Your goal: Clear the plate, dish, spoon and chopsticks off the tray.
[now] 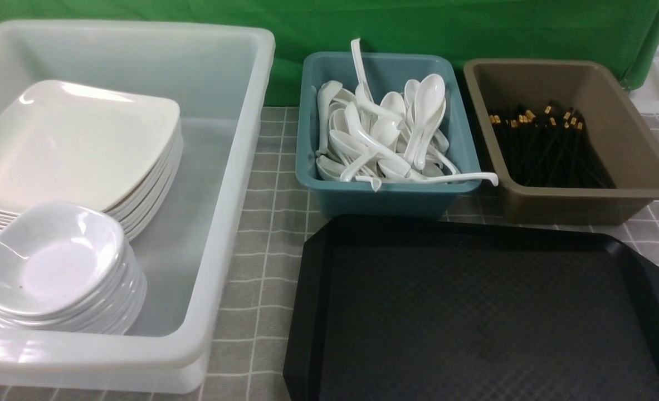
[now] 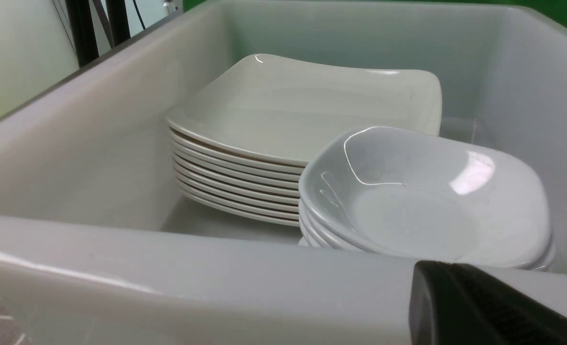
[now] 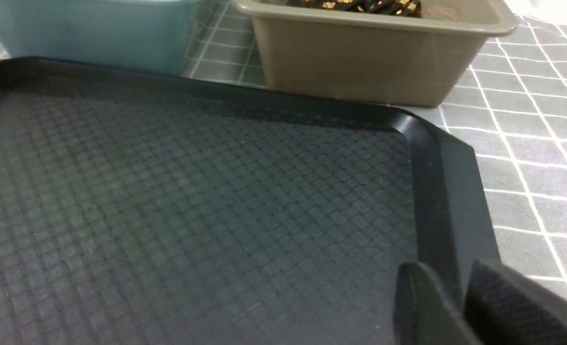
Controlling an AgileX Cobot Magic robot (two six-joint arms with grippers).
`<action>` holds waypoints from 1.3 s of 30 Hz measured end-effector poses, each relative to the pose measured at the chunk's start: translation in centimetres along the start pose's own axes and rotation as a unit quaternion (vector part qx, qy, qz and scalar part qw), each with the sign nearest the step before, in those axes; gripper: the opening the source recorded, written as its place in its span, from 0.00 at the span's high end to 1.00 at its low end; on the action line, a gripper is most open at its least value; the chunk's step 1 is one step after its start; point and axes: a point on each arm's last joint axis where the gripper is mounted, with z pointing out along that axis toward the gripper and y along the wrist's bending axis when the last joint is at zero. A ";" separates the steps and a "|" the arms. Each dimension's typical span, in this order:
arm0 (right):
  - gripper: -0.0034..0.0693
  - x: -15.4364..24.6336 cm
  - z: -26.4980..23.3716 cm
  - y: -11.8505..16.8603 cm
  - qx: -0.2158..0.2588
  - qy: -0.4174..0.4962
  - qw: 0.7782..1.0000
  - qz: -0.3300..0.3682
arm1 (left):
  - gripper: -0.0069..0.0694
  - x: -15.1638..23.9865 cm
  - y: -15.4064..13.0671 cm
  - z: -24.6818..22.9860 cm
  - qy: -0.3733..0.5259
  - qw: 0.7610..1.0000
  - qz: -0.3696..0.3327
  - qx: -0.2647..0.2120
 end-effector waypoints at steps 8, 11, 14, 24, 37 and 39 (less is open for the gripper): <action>0.68 0.0 0.0 0.0 0.000 0.000 1.000 0.000 | 0.88 0.0 0.0 0.0 0.000 1.000 0.000 0.000; 0.67 0.0 0.0 0.0 0.000 0.000 1.000 0.000 | 0.88 0.0 0.0 0.0 0.000 1.000 0.000 0.000; 0.66 0.0 0.0 0.0 0.000 0.000 1.000 0.000 | 0.88 0.0 0.0 0.0 0.000 1.000 0.000 0.000; 0.63 0.0 0.0 0.0 0.000 0.000 1.000 0.000 | 0.88 0.0 0.0 0.0 0.000 1.000 0.004 0.000; 0.63 0.0 0.0 0.0 0.000 0.000 1.000 0.000 | 0.88 0.0 0.0 0.0 0.000 1.000 0.005 0.000; 0.63 0.0 0.0 0.0 0.000 0.000 1.000 0.000 | 0.88 0.0 0.0 0.0 0.000 1.000 0.005 0.000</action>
